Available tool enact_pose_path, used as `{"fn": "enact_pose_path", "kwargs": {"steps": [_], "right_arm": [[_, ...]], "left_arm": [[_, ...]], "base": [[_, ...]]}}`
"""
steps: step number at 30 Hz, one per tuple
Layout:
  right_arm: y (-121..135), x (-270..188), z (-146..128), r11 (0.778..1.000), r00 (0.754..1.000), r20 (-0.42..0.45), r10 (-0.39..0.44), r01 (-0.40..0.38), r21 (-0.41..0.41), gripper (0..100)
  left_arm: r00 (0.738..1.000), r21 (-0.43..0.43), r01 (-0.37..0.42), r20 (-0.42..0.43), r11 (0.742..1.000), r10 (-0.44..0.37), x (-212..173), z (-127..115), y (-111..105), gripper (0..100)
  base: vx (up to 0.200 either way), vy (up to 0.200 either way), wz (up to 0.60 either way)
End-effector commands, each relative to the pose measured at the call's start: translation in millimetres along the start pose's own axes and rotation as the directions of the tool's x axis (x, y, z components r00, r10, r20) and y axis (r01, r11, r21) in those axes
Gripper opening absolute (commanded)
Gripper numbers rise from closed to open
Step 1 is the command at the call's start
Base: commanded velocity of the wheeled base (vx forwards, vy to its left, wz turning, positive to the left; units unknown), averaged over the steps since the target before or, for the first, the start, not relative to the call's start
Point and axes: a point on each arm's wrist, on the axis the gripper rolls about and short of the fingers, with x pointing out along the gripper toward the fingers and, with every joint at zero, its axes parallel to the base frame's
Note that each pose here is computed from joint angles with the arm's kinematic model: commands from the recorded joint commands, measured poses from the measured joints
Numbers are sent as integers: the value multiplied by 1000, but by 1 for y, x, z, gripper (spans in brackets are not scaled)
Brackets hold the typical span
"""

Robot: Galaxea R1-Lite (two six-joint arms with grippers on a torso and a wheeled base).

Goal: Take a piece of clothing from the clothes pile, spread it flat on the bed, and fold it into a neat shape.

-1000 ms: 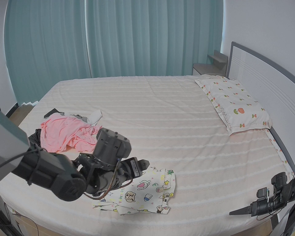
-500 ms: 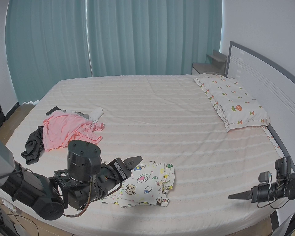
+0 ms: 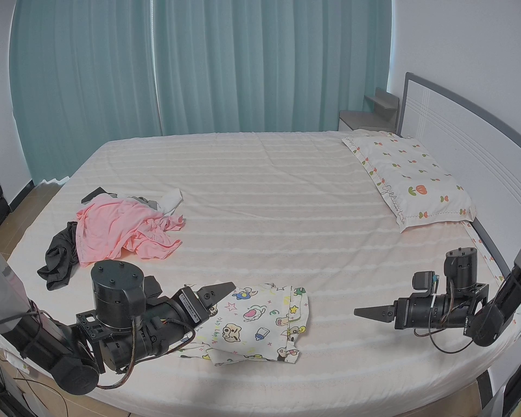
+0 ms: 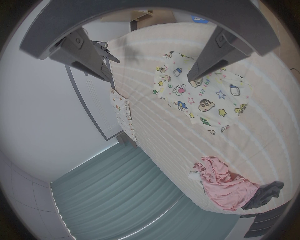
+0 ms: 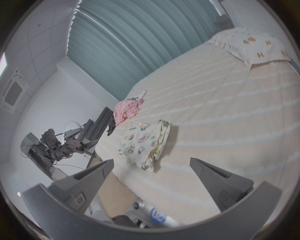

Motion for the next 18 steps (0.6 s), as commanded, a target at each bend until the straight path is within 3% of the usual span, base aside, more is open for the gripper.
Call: {"fn": "enact_pose_path", "kwargs": {"steps": [1,6,10,18], "right_arm": [[-28,25,-53,992,990,-85,-115,119,43,100],[-27,33,-73,994,991,-78,-111,112,5,100],[-26,39,-80,991,987,-97,-131,131,-6,100],[-18,51,-78,995,993,-80,-91,88,-38,100]], "left_arm": [[997,-18,-67,-39,998,66,8,-3,21,100],[993,-20,-104,-57,994,103,16,-7,30,100],[995,-20,-86,-50,996,85,16,-9,31,100],[991,-57,-104,-90,993,99,26,-17,39,100]], "base": [[0,200,0],[0,200,0],[0,200,0],[0,0,0]]}}
